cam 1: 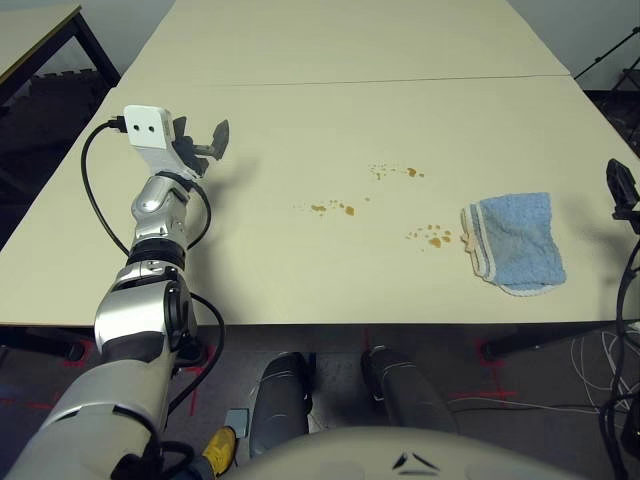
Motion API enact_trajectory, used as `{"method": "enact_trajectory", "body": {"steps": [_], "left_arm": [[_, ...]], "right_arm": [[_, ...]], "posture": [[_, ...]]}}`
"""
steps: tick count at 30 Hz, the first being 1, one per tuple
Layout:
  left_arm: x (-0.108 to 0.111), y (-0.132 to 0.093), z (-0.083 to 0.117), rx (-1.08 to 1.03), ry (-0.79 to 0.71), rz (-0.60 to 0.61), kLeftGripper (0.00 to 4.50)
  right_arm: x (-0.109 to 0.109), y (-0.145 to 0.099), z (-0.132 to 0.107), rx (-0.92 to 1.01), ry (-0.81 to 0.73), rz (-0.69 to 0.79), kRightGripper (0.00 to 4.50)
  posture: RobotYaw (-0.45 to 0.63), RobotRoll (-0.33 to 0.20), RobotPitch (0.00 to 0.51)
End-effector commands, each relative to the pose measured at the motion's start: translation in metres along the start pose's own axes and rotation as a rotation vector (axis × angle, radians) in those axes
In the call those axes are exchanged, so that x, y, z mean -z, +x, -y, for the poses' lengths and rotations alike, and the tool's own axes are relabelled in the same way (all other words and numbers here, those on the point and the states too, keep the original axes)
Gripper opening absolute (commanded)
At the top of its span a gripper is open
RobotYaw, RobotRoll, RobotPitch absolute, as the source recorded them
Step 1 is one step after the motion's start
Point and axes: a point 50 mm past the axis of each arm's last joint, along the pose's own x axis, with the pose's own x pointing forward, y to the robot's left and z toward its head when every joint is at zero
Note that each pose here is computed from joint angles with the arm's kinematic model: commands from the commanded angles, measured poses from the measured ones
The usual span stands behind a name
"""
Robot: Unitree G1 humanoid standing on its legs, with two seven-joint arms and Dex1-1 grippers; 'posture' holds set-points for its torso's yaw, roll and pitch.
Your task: Wipe the water off the table with a rag.
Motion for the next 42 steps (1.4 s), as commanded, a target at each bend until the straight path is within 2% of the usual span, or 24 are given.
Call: {"method": "enact_trajectory", "body": {"steps": [1,11,17,22,27,33,39,42], "left_arm": [[0.004,0.001,0.002,0.004,-0.002,-0.023,4.50],[0.002,0.001,0.005,0.089,-0.019,-0.029,4.50],[0.004,-0.009,0.007,0.336,-0.042,-0.066,4.50],[0.000,-0.023,0.018,0.653,-0.126,-0.084,4.50],[-0.006,-0.038,0.019,0.837,-0.151,-0.161,4.50],[-0.006,-0.056,0.021,1.004,-0.057,-0.269,4.50],[-0.007,-0.053,0.024,1.040,0.014,-0.267,4.50],[-0.009,-0.052,0.026,1.055,0.022,-0.262,4.50]], "right_arm": [[-0.001,-0.002,0.003,0.016,0.010,0.005,4.48],[-0.005,0.002,0.004,0.007,0.008,0.001,4.48],[0.003,0.002,-0.001,-0.001,0.027,-0.010,4.48],[0.007,0.002,-0.001,-0.002,0.037,-0.020,4.48],[0.006,0.007,-0.003,-0.019,0.035,-0.026,4.48],[0.003,0.010,0.002,-0.025,0.026,-0.039,4.48],[-0.002,0.012,0.003,-0.052,0.042,-0.063,4.48],[-0.004,0.011,0.002,-0.140,0.137,-0.140,4.48]], "posture": [[-0.39,0.000,0.121],[-0.39,0.000,0.138],[-0.35,0.000,0.097],[-0.33,0.000,0.094],[-0.31,0.000,0.097],[-0.30,0.000,0.100],[-0.30,0.000,0.103],[-0.31,0.000,0.111]]}}
